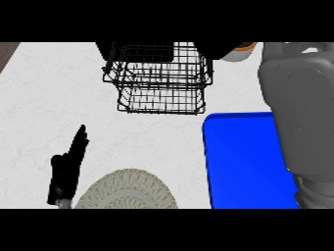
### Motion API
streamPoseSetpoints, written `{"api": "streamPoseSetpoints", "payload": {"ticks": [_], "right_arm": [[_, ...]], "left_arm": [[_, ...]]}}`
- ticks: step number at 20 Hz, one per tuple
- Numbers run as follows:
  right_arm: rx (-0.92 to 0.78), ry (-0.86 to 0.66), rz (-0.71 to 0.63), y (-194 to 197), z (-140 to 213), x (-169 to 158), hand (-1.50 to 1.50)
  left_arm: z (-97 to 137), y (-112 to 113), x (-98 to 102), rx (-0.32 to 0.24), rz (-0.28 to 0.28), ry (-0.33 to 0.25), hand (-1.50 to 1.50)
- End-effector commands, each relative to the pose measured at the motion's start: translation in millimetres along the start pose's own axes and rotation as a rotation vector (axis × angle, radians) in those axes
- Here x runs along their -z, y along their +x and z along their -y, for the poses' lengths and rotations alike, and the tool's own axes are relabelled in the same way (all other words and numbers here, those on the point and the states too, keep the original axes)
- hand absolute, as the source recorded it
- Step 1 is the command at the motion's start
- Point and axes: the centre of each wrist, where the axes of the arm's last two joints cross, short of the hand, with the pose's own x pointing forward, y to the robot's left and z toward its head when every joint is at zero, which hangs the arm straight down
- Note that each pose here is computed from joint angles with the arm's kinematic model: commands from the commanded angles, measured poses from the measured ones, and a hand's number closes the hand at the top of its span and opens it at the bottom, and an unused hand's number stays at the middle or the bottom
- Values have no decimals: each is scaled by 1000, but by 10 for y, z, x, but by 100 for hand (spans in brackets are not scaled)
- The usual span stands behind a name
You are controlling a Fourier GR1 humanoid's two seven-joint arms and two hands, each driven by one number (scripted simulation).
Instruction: Pick the squash from the tray and place it in the tiered basket
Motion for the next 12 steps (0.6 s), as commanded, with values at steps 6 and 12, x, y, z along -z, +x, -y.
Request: {"api": "streamPoseSetpoints", "payload": {"ticks": [6,12], "right_arm": [[-65,79,-4,107,-685,349,150],[-77,80,-47,-127,-1181,480,150]], "left_arm": [[27,-83,-61,3,1,-12,0],[87,17,-42,4,21,7,0]]}}
